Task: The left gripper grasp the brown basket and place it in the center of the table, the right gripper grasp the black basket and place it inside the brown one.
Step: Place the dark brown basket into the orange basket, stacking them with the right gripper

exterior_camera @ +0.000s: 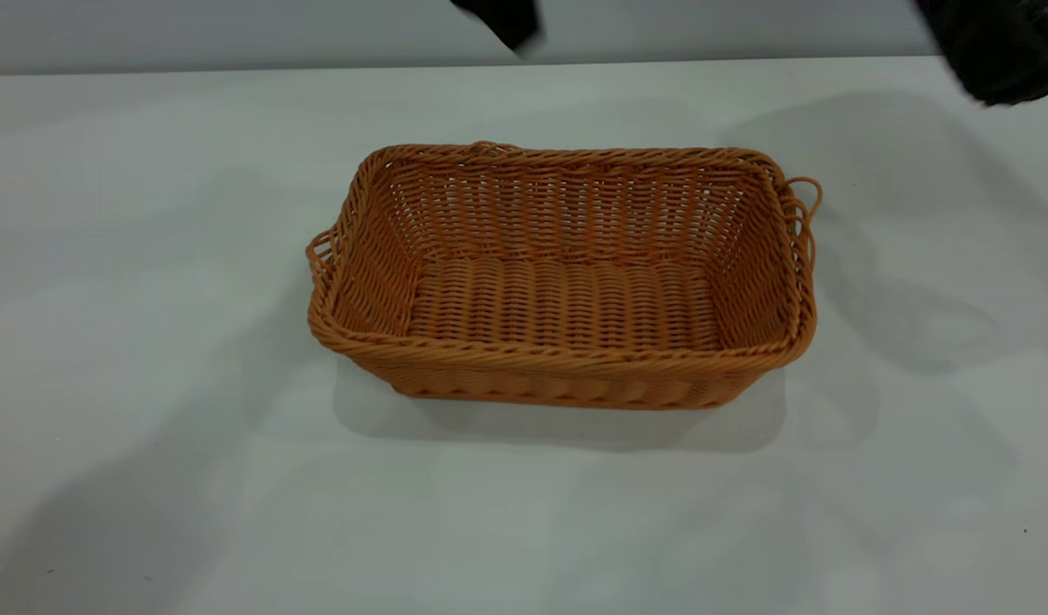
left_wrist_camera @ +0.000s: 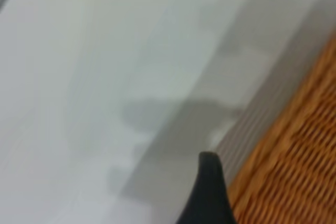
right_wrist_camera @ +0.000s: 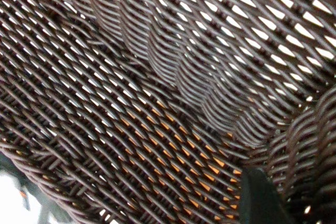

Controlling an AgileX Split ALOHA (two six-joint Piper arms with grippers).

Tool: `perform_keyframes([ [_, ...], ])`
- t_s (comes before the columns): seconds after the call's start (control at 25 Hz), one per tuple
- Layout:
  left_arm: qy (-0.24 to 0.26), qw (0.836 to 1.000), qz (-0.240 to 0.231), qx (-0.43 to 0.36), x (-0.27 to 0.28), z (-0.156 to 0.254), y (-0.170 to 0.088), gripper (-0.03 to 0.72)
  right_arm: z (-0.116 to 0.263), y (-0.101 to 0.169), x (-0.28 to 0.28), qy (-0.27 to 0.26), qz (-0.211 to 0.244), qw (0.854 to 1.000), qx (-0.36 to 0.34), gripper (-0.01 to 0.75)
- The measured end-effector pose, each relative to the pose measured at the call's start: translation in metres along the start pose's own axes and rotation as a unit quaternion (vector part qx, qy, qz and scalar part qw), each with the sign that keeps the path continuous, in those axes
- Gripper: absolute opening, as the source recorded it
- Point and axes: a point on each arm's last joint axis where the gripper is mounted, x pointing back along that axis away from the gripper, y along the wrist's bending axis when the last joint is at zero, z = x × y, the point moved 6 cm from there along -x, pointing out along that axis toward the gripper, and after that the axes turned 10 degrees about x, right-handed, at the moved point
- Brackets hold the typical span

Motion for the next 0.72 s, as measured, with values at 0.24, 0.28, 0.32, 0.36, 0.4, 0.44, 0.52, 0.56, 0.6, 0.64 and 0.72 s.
perform_keyframes([
  [0.24, 0.010, 0.988, -0.036, 0.153, 0.048, 0.037, 0.088, 0.542, 0.025, 0.033, -0.041, 0.155, 0.083, 0.983, 0.058, 0.205],
  [0.28, 0.011, 0.984, -0.044, 0.175, 0.053, 0.046, 0.103, 0.542, 0.028, 0.038, -0.046, 0.171, 0.095, 0.978, 0.067, 0.205],
  [0.32, 0.012, 0.981, -0.048, 0.188, 0.056, 0.051, 0.112, 0.542, 0.031, 0.046, -0.054, 0.185, 0.103, 0.974, 0.077, 0.205],
  [0.36, 0.012, 0.978, -0.053, 0.199, 0.059, 0.057, 0.120, 0.542, 0.035, 0.054, -0.061, 0.200, 0.111, 0.969, 0.094, 0.205],
  [0.4, 0.012, 0.977, -0.056, 0.207, 0.061, 0.061, 0.127, 0.542, 0.037, 0.061, -0.067, 0.206, 0.118, 0.965, 0.108, 0.205],
  [0.44, 0.011, 0.975, -0.058, 0.212, 0.063, 0.063, 0.130, 0.542, 0.039, 0.070, -0.074, 0.213, 0.120, 0.962, 0.123, 0.204],
  [0.52, 0.011, 0.974, -0.061, 0.218, 0.065, 0.066, 0.135, 0.542, 0.044, 0.088, -0.088, 0.229, 0.122, 0.954, 0.151, 0.205],
  [0.56, 0.012, 0.974, -0.060, 0.218, 0.065, 0.067, 0.135, 0.542, 0.045, 0.095, -0.094, 0.235, 0.122, 0.950, 0.165, 0.205],
  [0.6, 0.012, 0.974, -0.060, 0.218, 0.065, 0.067, 0.135, 0.542, 0.048, 0.102, -0.102, 0.245, 0.120, 0.945, 0.179, 0.205],
  [0.64, 0.013, 0.974, -0.059, 0.218, 0.065, 0.067, 0.135, 0.542, 0.053, 0.106, -0.110, 0.259, 0.120, 0.939, 0.192, 0.205],
  [0.72, 0.013, 0.974, -0.059, 0.218, 0.065, 0.067, 0.135, 0.543, 0.060, 0.111, -0.124, 0.285, 0.121, 0.926, 0.216, 0.205],
])
